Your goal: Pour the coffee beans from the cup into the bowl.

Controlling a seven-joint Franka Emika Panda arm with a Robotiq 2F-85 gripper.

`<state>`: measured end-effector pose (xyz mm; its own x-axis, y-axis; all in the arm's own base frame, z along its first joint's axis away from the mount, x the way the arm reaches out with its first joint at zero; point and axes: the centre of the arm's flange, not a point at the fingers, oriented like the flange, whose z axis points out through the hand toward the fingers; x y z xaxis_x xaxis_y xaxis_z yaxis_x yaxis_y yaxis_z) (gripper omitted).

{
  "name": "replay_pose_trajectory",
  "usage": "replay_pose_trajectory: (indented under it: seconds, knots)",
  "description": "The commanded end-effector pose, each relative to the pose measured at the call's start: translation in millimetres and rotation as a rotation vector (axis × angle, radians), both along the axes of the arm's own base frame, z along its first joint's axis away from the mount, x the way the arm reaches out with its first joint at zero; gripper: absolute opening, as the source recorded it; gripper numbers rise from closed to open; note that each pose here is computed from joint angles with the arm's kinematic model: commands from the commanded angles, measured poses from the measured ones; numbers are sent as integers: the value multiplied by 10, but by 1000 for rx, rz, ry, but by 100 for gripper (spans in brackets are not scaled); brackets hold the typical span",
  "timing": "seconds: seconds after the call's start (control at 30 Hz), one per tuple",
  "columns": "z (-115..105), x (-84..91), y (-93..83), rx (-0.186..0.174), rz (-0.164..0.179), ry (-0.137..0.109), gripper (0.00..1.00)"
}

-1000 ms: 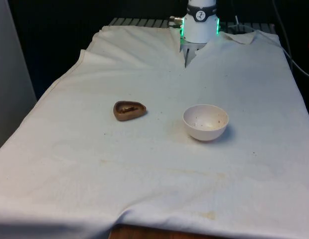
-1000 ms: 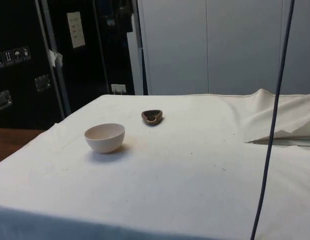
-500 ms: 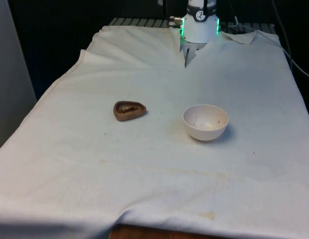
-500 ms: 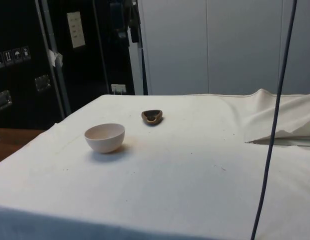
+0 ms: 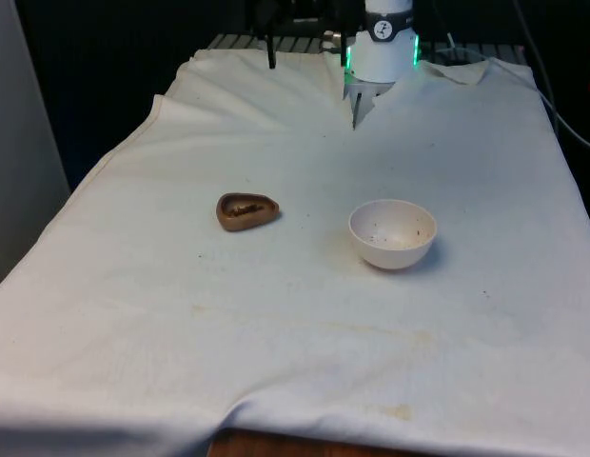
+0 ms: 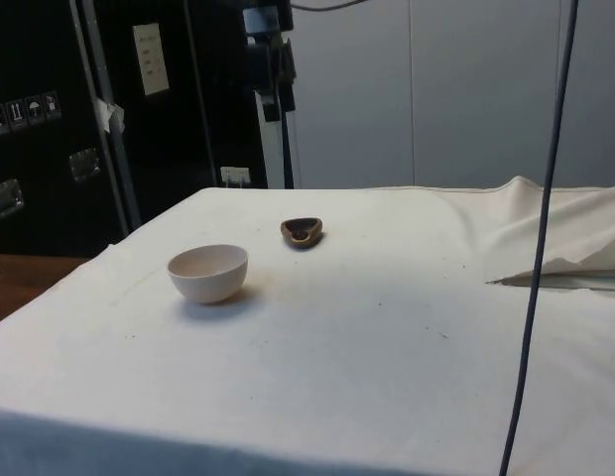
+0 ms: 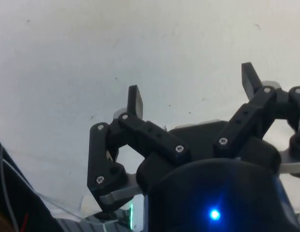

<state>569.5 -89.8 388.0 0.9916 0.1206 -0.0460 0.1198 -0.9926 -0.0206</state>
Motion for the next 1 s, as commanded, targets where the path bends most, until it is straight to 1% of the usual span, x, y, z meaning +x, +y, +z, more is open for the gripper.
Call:
replay_pose_trajectory:
  seconds: [0.0, 0.1, 0.13, 0.17, 0.23, 0.37, 0.4, 0.43, 0.47, 0.53, 0.57, 0.7, 0.73, 0.77, 0.97]
  knots:
    - [-45, 0, -55, 2, 6, -8, 100]
    - [-109, 0, -136, 0, 13, -10, 100]
    - [-98, 4, -114, -4, 9, 2, 100]
    - [-141, -2, -169, -1, 14, -9, 100]
    - [-212, -10, -254, -4, 21, -12, 100]
    - [-305, -18, -351, -8, 31, -14, 100]
    - [-351, -25, -420, -10, 34, -16, 100]
    - [-339, -24, -393, -15, 32, -5, 100]
    - [-379, -28, -448, -11, 36, -15, 100]
    - [-396, -29, -477, -12, 37, -16, 100]
    - [-453, -36, -551, -14, 39, -17, 100]
    - [-555, -44, -700, -17, 40, -25, 100]
    - [-554, -43, -682, -20, 41, -12, 100]
    - [-609, -45, -758, -20, 40, -29, 100]
    - [-783, -41, -944, -25, 35, -49, 100]
